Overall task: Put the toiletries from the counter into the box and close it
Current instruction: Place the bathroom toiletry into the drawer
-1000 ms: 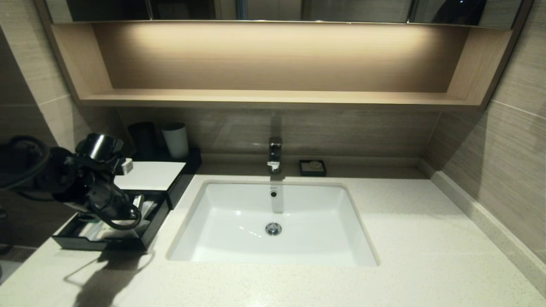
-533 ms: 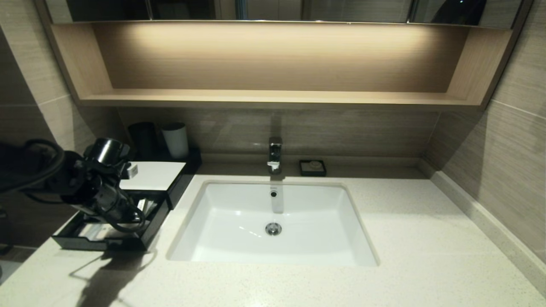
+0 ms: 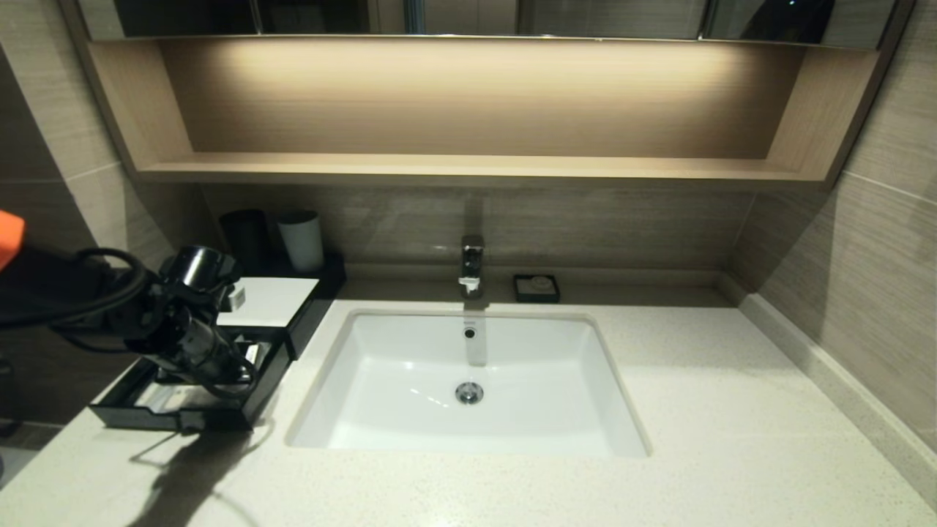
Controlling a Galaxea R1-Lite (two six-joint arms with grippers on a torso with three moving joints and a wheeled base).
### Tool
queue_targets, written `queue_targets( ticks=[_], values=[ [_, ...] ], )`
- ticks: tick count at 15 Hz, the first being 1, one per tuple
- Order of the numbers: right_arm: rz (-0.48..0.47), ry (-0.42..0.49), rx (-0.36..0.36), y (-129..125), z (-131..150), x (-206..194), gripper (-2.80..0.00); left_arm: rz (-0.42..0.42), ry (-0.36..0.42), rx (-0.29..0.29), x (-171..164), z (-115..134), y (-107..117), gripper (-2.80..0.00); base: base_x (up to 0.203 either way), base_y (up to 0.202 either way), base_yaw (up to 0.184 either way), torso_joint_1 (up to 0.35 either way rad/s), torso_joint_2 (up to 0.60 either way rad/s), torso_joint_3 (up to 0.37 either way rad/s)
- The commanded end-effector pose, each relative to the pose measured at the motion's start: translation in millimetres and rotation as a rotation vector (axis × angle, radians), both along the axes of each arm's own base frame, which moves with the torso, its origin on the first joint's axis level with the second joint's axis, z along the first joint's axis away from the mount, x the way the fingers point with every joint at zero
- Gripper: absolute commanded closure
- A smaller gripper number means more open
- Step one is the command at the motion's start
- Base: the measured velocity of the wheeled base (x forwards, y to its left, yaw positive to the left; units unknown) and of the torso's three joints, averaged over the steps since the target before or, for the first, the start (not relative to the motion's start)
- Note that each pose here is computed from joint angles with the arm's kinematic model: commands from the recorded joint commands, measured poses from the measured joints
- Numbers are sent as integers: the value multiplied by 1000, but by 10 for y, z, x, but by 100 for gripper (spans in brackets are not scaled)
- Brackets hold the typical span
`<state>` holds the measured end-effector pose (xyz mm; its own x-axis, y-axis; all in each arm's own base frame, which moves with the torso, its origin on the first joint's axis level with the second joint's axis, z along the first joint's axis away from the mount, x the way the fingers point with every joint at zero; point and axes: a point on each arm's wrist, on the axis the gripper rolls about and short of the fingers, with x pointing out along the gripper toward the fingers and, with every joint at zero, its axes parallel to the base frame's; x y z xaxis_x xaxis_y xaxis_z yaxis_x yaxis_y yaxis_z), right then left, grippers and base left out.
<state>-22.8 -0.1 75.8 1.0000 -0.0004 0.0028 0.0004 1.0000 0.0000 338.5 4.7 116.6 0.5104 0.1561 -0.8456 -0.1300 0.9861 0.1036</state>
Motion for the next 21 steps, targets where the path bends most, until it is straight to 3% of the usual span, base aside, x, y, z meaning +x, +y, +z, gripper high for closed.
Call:
queue_targets(
  ticks=[1, 13, 18, 21],
  values=[
    [0, 0, 0, 0, -4, 0, 0, 2, -8, 1, 37, -9, 2, 0, 0, 0, 0, 0, 0, 0],
    [0, -1, 0, 0, -4, 0, 0, 16, -180, -9, 89, 193, 3, 0, 0, 0, 0, 0, 0, 0],
    [0, -2, 0, 0, -5, -1, 0, 24, -291, -6, -267, 669, 26, 0, 0, 0, 0, 0, 0, 0],
    [0, 0, 0, 0, -4, 0, 0, 54, -243, -2, -502, 695, 114, 0, 0, 0, 0, 0, 0, 0]
  ],
)
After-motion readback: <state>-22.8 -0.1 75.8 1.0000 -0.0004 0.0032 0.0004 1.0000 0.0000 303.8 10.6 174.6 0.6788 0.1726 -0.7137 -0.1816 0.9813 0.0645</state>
